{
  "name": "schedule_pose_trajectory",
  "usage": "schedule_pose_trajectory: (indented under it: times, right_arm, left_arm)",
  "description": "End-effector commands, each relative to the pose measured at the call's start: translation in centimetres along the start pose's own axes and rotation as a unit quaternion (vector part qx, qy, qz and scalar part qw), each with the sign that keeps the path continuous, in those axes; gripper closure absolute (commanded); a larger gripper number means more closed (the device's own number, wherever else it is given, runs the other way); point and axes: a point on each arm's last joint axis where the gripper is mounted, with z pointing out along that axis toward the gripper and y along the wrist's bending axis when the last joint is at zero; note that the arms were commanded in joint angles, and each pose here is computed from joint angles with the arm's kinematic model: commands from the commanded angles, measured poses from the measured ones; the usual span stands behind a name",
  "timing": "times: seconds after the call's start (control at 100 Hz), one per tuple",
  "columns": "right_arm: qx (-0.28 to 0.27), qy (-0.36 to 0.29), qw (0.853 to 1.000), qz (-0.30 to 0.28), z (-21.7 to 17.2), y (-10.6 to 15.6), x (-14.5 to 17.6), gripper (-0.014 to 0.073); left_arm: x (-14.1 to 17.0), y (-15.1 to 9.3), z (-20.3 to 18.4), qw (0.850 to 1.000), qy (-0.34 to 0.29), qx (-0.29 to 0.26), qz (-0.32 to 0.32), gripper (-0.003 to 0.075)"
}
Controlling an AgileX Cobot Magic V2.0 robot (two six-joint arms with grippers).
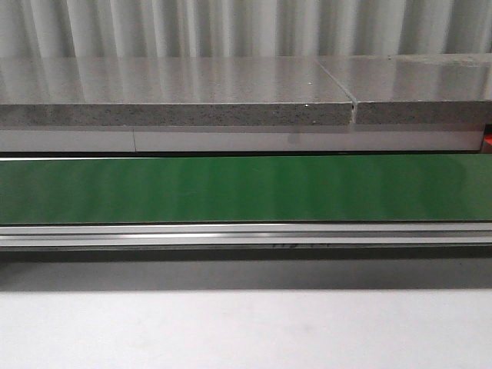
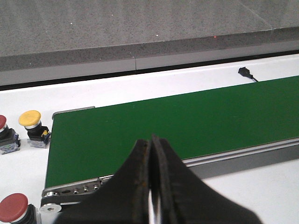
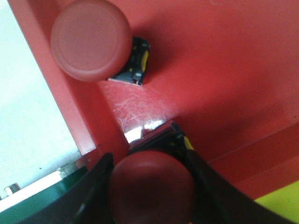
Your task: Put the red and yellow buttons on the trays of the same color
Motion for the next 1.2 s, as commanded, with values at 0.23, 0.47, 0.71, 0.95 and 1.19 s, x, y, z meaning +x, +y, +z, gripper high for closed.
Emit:
schedule_pose_trajectory:
  times: [0.23,0.47,0.71,0.95,1.19]
  right_arm:
    - [-0.009,-0.058,0.998,0.0,-3.5,0.3,-1.7,0.0127]
    - [-0.016,-0.097,0.995,-0.024,-7.9,0.6,-1.9,0.0127]
    - [-0.029,-0.121,0.987,-0.097,-12.5,2.5,-1.1,0.0171]
    - [-0.059,-0.12,0.975,-0.175,-15.6,6.9,1.3,0.0475]
    - [-0.098,-0.116,0.96,-0.236,-17.8,10.8,3.8,0.0572]
  left_arm:
    - [-1.4,0.0,-0.3,0.999,-0.048,0.002,-0.003,0.0741]
    - [-1.4,0.0,-0.3,0.999,-0.048,0.002,-0.003,0.0741]
    - [-1.4,0.0,-0.3,0.999,-0.048,0.002,-0.003,0.0741]
    - [-1.4,0.0,-0.3,0.999,-0.048,0.002,-0.003,0.0741]
    - [-1.4,0.0,-0.3,0.999,-0.048,0.002,-0.003,0.0741]
